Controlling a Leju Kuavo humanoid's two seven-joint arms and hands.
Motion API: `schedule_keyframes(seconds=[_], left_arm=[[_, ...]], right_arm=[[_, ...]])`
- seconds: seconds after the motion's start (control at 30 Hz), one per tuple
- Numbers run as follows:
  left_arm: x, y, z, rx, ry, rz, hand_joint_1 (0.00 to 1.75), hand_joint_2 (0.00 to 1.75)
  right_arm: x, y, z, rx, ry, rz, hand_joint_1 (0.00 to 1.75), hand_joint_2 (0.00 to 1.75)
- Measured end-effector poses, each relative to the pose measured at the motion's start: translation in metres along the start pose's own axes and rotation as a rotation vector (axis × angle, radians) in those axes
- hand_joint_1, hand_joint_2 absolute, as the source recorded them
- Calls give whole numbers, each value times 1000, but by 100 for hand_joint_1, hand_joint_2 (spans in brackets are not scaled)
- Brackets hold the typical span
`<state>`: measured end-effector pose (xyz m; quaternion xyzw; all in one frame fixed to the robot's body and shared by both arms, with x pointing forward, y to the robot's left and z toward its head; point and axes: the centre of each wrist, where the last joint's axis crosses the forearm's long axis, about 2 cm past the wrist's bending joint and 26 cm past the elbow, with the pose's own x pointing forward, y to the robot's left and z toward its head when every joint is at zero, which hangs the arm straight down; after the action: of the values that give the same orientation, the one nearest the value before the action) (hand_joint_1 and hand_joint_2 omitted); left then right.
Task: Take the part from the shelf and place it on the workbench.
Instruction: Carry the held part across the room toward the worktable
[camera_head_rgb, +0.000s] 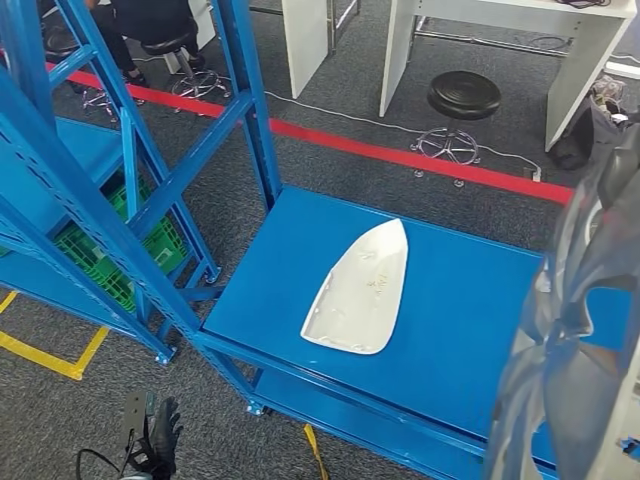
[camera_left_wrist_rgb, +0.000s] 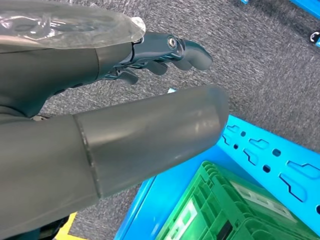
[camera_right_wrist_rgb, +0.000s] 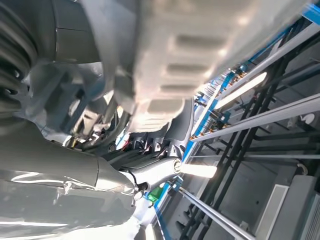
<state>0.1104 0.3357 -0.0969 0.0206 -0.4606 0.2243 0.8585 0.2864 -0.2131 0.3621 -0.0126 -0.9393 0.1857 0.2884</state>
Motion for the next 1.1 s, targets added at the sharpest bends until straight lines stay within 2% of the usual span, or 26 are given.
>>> schedule_keyframes(seconds=[0.6,0.9,1.1], left_arm=[[1,-2,-2,18,-2,-35,0,0],[3,-5,-4,21,-1,-48,0,0],[3,-5,-4,22,-1,-47,0,0]], right_arm=[[5,-6,1,-12,-10,-47,175,175],[0,-10,8,-110,-60,-71,175,175],[-4,-10,9,-48,39,-309,175,175]])
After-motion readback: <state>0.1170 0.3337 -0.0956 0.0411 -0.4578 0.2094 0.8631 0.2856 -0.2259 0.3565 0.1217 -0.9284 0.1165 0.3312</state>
